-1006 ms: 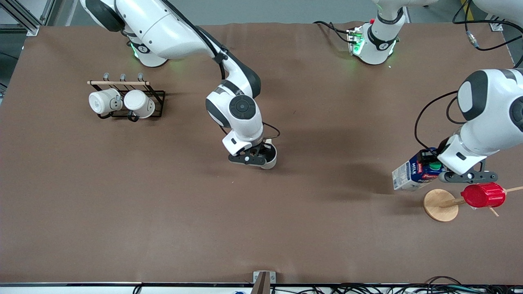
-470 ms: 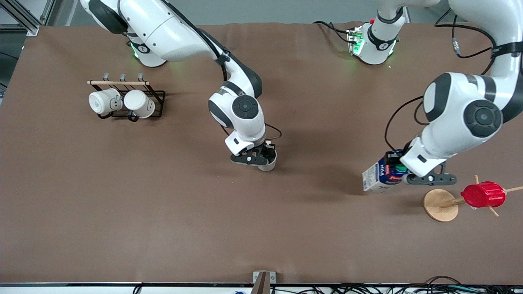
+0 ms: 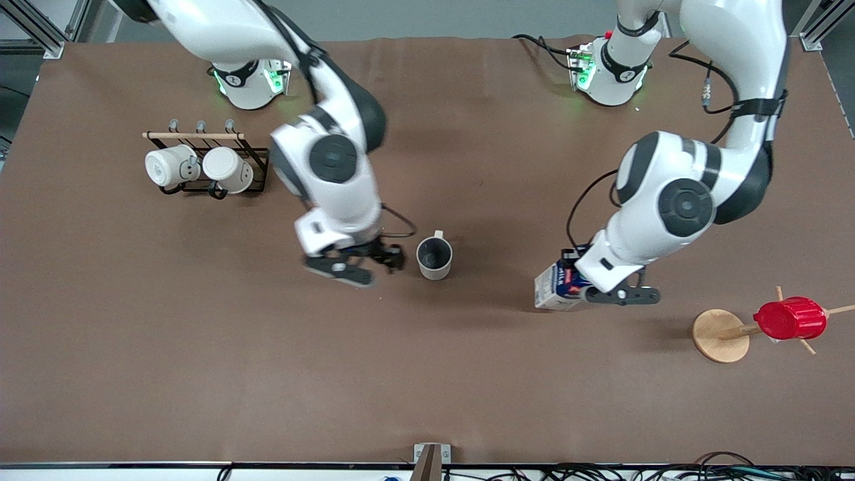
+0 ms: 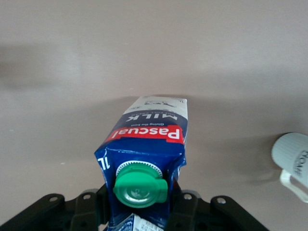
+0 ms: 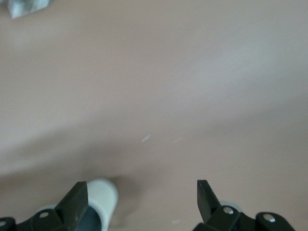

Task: Place cup and milk on table
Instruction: 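Withdraw the right gripper while the left gripper carries the carton toward the mug, then lower the milk carton beside the white mug and open the left gripper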

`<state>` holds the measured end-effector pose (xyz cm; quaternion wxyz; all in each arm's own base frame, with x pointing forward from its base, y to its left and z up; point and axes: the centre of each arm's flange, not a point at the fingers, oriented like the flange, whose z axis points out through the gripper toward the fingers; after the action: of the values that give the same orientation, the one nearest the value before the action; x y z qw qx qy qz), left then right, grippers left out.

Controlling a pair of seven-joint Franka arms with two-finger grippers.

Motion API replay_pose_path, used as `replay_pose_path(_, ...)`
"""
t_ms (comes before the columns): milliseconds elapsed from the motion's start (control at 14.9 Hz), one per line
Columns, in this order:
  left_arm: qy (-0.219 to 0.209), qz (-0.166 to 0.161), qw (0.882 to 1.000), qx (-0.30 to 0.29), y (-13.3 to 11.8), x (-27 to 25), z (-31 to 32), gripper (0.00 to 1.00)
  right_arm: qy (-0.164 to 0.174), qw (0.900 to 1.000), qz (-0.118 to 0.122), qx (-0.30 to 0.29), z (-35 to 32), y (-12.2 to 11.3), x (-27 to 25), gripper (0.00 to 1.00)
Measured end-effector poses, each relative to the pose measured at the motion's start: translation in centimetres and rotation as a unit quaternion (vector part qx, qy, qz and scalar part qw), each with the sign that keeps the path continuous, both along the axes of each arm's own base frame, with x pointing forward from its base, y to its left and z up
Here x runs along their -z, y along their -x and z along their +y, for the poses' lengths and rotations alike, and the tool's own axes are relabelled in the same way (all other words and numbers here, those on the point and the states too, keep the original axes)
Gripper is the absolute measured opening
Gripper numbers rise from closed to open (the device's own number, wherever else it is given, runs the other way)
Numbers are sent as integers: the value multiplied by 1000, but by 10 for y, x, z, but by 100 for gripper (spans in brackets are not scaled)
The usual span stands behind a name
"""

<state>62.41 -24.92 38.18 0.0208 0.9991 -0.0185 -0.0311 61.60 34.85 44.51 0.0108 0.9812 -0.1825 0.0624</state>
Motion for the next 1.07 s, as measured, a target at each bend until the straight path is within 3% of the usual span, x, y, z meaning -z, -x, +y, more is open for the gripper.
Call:
replay_pose_path(134,2,-5,1000,-7,0,-3,-19,41,21,1000,3,7,-90,-17,-57,100)
replay_pose_path(335,10,-8,1000,-15,4,-8,-39,41,37,999,0,12,-211,-23,-118,100)
replay_pose_path(470,12,-9,1000,-22,9,-11,-53,41,41,999,6,1,-258,-16,-142,100)
replay_pose_path(738,13,-9,999,-33,20,-8,-90,41,8,998,43,-41,-328,12,-178,100)
replay_pose_path(1073,8,0,1000,-22,41,2,-129,41,3,994,67,-90,-373,41,-201,100)
